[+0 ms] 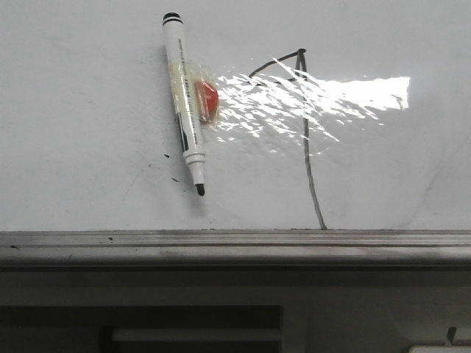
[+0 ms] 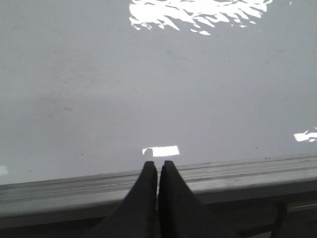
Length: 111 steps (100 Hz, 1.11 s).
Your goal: Write number 9 on whiteboard
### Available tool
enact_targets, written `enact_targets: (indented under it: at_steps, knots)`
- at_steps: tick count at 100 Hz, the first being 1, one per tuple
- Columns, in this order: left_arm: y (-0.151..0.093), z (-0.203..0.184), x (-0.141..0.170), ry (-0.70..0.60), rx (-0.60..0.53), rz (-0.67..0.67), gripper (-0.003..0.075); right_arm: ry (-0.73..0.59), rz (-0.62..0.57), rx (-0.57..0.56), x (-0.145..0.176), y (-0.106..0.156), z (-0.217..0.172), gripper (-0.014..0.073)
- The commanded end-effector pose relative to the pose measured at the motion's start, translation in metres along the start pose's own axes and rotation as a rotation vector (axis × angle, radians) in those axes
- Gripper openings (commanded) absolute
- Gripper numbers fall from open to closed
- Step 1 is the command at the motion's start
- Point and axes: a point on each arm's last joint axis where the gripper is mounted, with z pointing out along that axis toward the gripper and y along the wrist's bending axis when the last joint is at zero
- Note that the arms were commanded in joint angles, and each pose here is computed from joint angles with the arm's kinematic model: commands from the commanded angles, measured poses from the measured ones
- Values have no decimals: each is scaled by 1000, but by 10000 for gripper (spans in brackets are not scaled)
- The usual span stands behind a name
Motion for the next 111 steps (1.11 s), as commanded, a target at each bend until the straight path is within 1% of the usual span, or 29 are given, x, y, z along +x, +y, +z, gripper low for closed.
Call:
enact_targets:
  at_steps: [1, 14, 25, 31, 38, 58, 74, 111]
  knots:
    - [0, 0, 1, -49, -3, -22, -20, -113, -10, 49, -5, 1, 4, -61]
    - [0, 0, 1, -49, -3, -22, -20, -159, 33, 168, 17, -3, 15, -61]
    - [0, 0, 1, -49, -3, -22, -20, -191, 49, 239, 34, -6, 21, -61]
    - [0, 0, 1, -49, -3, -22, -20, -139, 68, 291, 38, -10, 20, -61]
    - [0, 0, 1, -49, -3, -22, -20, -109, 77, 317, 41, -12, 19, -61]
    - [0, 0, 1, -49, -3, -22, -20, 4, 101, 359, 55, -13, 15, -61]
    - [0, 0, 1, -49, -3, -22, -20, -58, 96, 368, 53, -12, 10, -61]
    - [0, 0, 1, -47, -3, -22, -20, -49, 98, 370, 54, -12, 10, -61]
